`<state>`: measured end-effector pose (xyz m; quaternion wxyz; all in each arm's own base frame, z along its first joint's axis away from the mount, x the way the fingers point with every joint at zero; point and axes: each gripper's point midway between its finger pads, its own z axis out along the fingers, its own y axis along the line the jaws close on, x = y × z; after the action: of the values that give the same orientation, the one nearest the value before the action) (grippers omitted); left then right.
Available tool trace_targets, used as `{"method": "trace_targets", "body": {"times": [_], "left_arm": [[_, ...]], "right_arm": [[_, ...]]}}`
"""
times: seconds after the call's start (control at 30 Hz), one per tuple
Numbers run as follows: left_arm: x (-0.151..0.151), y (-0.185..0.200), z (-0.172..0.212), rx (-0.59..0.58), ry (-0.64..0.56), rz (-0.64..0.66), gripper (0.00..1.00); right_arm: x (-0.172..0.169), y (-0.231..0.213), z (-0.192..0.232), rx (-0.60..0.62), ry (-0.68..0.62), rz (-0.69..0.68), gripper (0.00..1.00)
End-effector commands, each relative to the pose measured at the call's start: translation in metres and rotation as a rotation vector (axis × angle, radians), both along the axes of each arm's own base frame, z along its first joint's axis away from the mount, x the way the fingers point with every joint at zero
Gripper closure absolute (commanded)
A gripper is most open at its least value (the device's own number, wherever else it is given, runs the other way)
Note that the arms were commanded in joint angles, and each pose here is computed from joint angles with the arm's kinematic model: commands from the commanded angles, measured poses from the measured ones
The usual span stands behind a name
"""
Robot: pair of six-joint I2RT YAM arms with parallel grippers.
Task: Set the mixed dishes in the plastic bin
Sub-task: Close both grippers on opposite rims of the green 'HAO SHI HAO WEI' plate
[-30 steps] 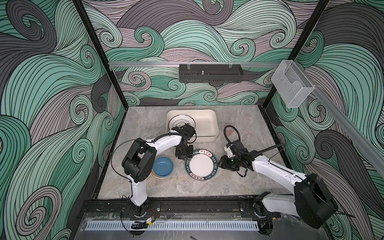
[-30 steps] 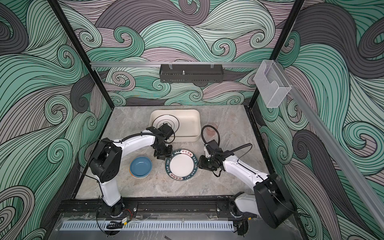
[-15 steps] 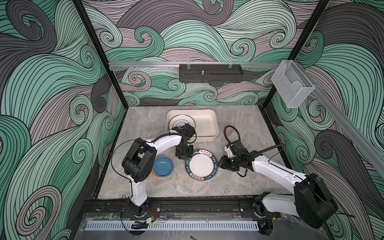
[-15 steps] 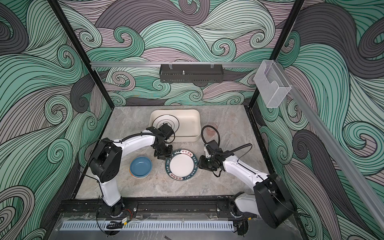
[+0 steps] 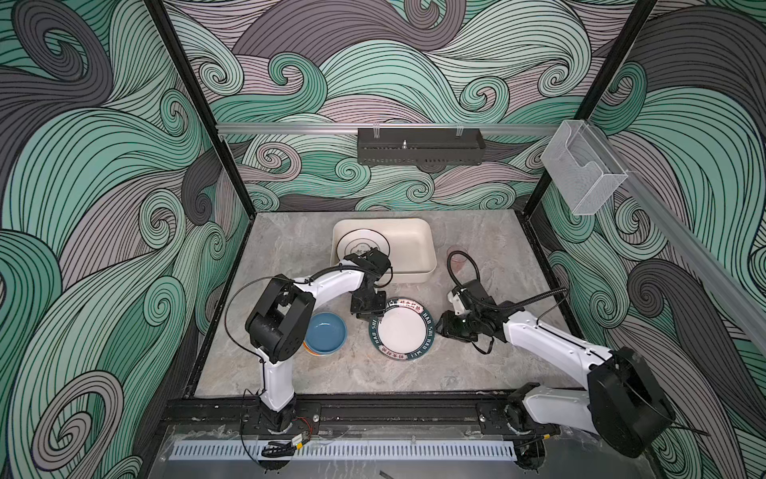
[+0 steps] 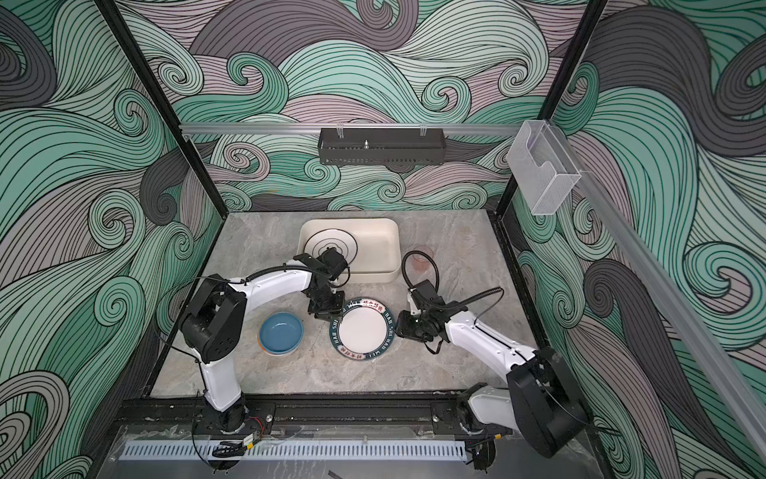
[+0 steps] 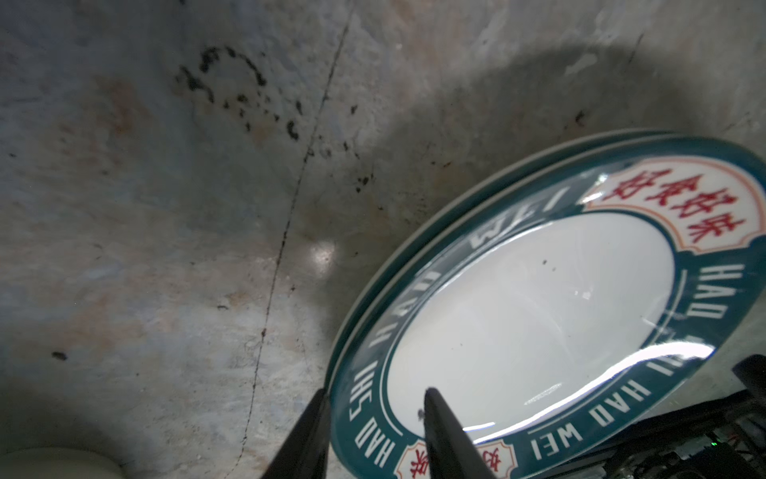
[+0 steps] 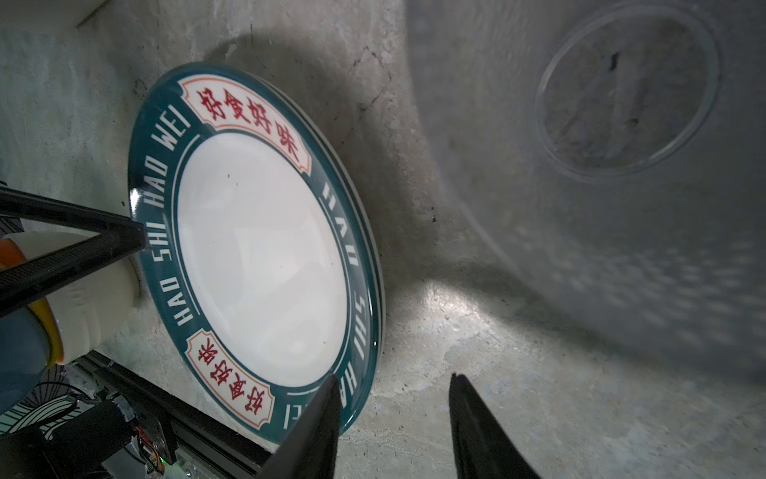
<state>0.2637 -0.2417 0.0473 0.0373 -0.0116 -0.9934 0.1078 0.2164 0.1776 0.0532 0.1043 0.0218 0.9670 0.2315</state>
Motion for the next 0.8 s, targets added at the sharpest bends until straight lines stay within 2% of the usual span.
{"method": "trace_targets", "body": {"times": [0.0,0.6,0.77], "left_arm": [[-0.0048,-0.0052,-0.0045,-0.005,0.027,-0.013,0.61],[-0.0043,-0.0121,-0.0066,-0.016,0.041,-0.040,0.68],[-0.0061,-0.0135,-0.0088,-0.013,0.055,-0.051,0.73]], "right_arm": [[-0.0016,-0.0015,-0.0008,-0.011,-0.006,-0.004,0.55],[-0.0022,-0.0007,-0.0067,-0.016,0.012,-0.001,0.55],[-0.0015,-0.0008,-0.0071,-0.018,0.011,-0.001,0.54]]}}
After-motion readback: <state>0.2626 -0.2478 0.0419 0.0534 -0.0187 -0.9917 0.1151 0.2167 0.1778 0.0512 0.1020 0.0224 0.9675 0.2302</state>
